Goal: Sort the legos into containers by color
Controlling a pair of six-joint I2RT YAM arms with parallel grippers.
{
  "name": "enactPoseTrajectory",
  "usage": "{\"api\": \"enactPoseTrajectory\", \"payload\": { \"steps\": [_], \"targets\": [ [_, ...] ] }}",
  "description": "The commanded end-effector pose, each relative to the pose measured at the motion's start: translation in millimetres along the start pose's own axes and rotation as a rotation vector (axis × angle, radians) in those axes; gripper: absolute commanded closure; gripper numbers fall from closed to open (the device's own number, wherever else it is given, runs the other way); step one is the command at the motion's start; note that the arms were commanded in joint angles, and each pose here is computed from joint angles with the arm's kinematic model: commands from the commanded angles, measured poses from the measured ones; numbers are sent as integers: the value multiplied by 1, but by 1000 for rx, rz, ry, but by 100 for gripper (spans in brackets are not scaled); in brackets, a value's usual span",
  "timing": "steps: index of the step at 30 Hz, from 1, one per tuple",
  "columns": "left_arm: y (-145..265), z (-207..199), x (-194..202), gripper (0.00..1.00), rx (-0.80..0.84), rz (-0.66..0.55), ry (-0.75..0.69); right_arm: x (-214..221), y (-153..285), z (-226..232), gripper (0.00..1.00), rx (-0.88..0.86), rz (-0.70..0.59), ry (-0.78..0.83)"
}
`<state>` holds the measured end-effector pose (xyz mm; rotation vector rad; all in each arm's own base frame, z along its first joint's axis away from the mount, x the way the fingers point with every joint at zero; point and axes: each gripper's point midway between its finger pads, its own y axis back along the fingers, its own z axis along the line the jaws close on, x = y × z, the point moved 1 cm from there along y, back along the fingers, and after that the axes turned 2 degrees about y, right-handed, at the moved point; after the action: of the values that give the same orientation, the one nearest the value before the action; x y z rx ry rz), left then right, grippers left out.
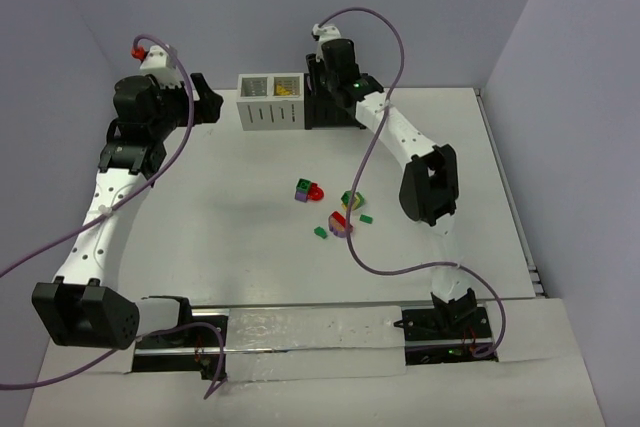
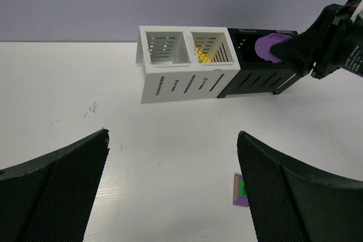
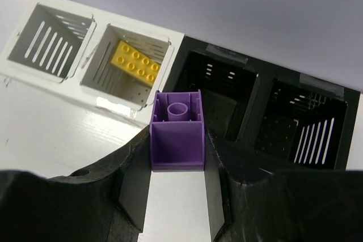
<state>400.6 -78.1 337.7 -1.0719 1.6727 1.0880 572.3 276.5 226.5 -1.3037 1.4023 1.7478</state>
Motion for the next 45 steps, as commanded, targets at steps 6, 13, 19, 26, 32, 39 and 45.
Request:
{"api": "enactPoseTrajectory", "payload": {
  "steps": [6, 13, 19, 26, 32, 39, 45],
  "targets": [
    [6, -7, -13, 1, 27, -49, 11, -28, -18, -6, 100, 55, -131, -4],
    [4, -8, -7, 1, 39, -40, 18, -28, -26, -9, 91, 80, -150, -8],
    [1, -7, -5, 1, 37, -31, 22, -24, -32, -11, 86, 86, -146, -13],
    [1, -6, -5, 1, 32, -25, 28, -25, -35, -20, 74, 109, -150, -27],
    [1, -6, -6, 1, 29, -22, 30, -27, -36, -21, 48, 89, -157, -37],
    [-2, -4, -1, 1, 25, -19, 28, -36, -29, -20, 17, 74, -170, -46],
    [-2, -1, 4, 1, 20, -24, 23, -55, -7, -18, 10, 56, -192, -57]
  ]
}}
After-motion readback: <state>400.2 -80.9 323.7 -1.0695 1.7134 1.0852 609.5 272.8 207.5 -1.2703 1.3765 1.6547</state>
